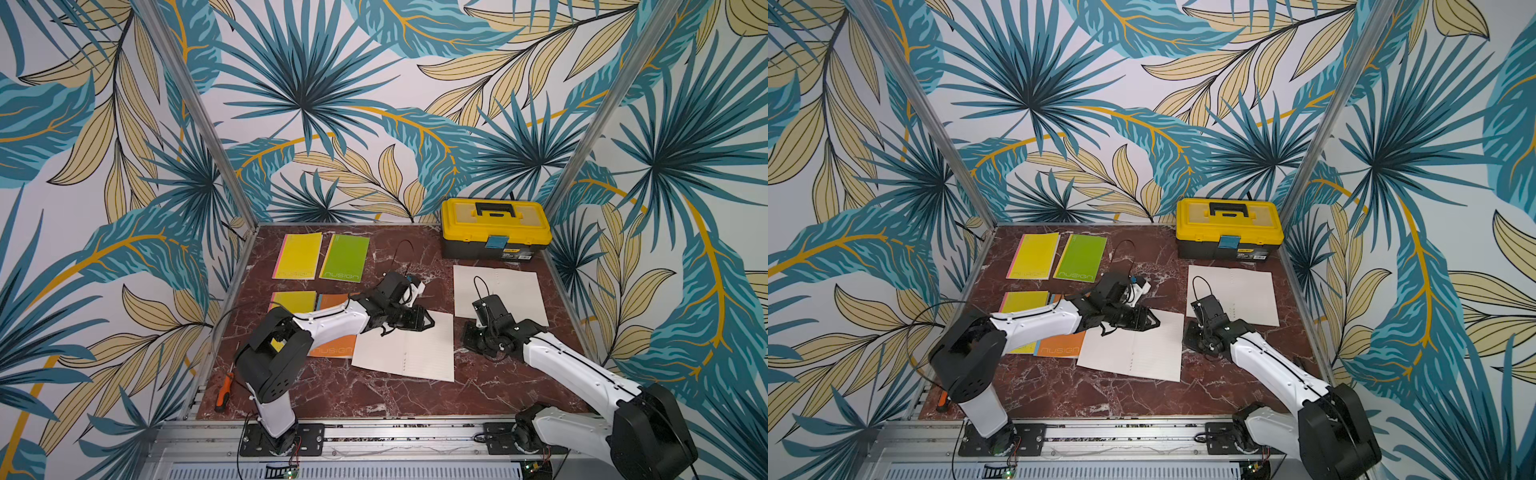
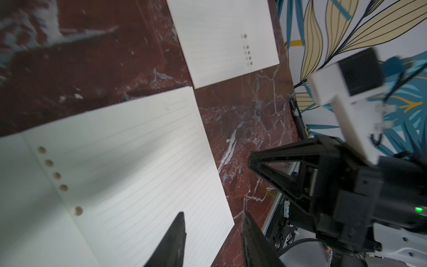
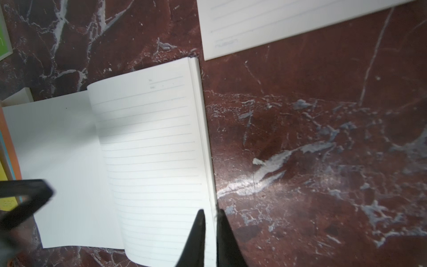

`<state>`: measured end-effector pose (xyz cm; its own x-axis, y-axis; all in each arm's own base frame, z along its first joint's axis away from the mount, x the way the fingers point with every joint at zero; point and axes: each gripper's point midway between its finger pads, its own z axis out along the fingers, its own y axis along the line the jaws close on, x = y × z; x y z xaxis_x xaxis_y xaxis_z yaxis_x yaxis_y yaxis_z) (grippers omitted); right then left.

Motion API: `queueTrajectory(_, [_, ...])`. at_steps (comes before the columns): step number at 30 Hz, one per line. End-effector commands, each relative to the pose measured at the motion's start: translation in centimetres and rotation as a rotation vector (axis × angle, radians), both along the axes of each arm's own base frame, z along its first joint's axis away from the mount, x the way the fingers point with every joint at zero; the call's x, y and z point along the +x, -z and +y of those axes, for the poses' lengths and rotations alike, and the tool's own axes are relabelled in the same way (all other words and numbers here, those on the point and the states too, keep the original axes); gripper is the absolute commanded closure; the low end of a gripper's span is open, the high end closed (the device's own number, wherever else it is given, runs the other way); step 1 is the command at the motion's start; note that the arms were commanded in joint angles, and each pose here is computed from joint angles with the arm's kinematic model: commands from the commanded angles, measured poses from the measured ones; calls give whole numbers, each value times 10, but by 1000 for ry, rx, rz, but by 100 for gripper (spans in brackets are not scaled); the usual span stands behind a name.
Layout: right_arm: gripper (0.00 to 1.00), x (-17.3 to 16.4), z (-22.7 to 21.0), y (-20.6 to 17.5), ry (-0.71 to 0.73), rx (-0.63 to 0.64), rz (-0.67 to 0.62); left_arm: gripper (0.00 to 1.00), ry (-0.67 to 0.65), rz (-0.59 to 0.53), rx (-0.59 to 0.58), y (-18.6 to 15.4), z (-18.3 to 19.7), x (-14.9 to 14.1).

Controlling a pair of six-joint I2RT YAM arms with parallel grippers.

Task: Close the notebook
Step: Close the notebook at the center of the board.

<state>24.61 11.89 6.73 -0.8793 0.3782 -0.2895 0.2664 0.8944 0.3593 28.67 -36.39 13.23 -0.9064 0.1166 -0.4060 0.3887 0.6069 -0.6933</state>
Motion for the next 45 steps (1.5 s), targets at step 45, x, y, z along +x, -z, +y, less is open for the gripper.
queueTrajectory(45, [87, -15, -5, 58, 0, -47, 138, 59, -342, 157, 225, 77, 177, 10])
